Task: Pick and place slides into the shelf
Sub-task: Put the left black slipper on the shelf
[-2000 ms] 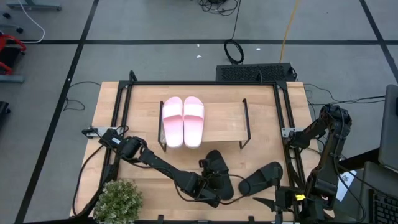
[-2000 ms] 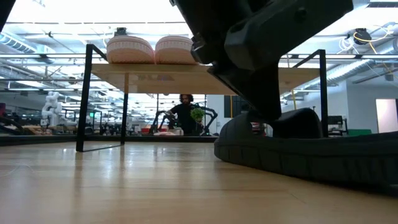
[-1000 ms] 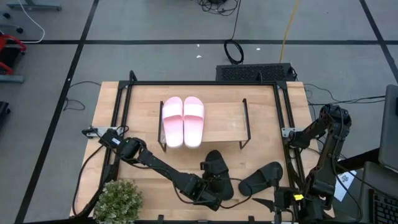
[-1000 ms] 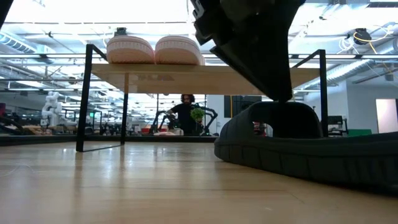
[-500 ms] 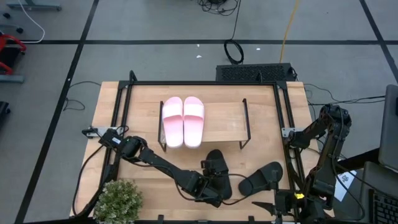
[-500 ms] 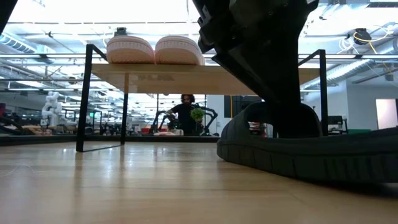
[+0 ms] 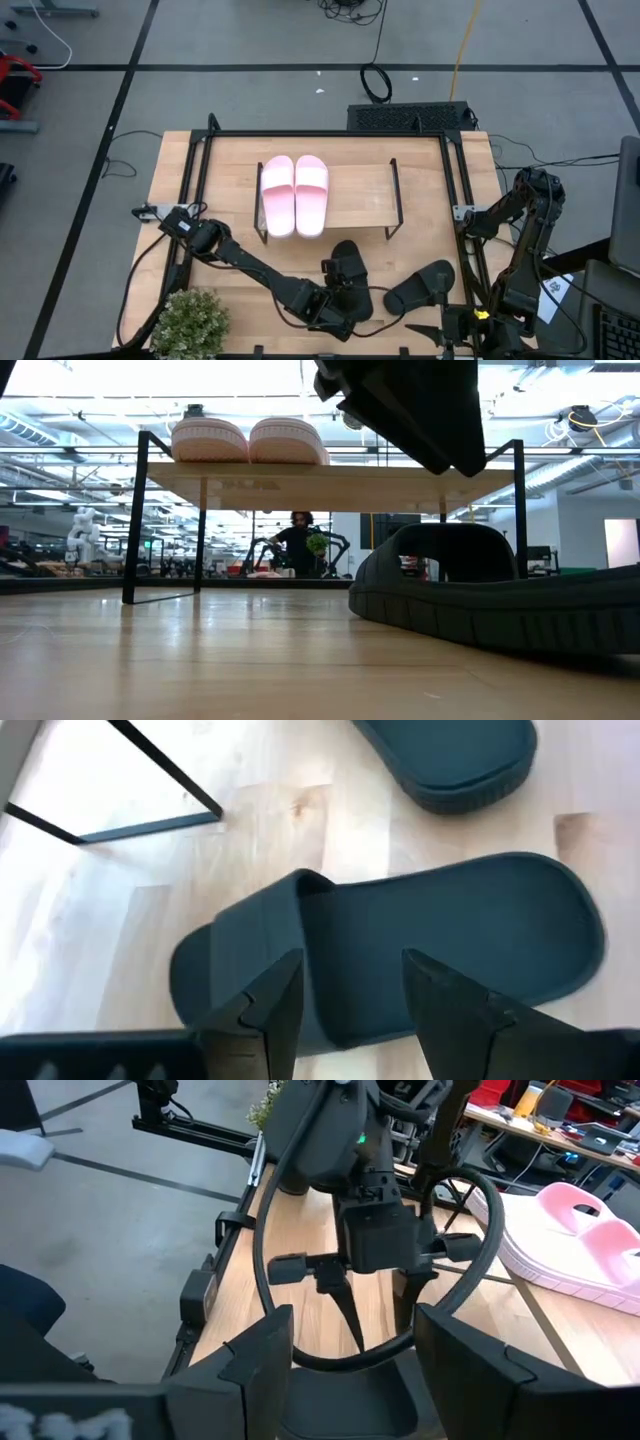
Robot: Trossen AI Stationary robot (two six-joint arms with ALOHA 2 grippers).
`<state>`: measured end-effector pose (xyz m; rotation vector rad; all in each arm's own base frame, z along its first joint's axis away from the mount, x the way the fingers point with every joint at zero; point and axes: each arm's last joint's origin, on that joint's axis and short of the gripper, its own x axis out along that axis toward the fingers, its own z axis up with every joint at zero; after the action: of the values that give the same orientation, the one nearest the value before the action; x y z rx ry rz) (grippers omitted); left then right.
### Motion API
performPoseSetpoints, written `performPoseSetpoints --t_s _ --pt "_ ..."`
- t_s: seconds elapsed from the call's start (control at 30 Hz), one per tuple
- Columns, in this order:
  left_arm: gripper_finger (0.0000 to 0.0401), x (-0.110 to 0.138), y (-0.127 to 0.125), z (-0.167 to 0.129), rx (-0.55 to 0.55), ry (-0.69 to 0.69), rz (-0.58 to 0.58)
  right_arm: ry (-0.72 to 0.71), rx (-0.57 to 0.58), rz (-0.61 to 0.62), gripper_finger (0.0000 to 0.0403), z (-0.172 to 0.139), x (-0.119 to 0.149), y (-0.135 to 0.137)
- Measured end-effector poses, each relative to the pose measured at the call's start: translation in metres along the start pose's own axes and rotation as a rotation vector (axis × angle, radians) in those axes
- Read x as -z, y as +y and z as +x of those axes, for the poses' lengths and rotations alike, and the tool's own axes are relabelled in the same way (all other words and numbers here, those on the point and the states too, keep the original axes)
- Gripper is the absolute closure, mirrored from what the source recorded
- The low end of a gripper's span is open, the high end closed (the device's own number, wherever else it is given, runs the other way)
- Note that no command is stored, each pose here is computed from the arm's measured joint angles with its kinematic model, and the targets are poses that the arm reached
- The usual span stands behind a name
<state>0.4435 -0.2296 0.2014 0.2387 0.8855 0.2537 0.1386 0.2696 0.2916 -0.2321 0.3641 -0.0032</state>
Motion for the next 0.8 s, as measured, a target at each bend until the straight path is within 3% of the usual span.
performPoseSetpoints --t_s 0.8 --pt "0.0231 0.007 0.013 0.025 -0.052 0.062 -0.005 0.000 -0.001 -0.001 0.0204 0.000 0.000 0.000"
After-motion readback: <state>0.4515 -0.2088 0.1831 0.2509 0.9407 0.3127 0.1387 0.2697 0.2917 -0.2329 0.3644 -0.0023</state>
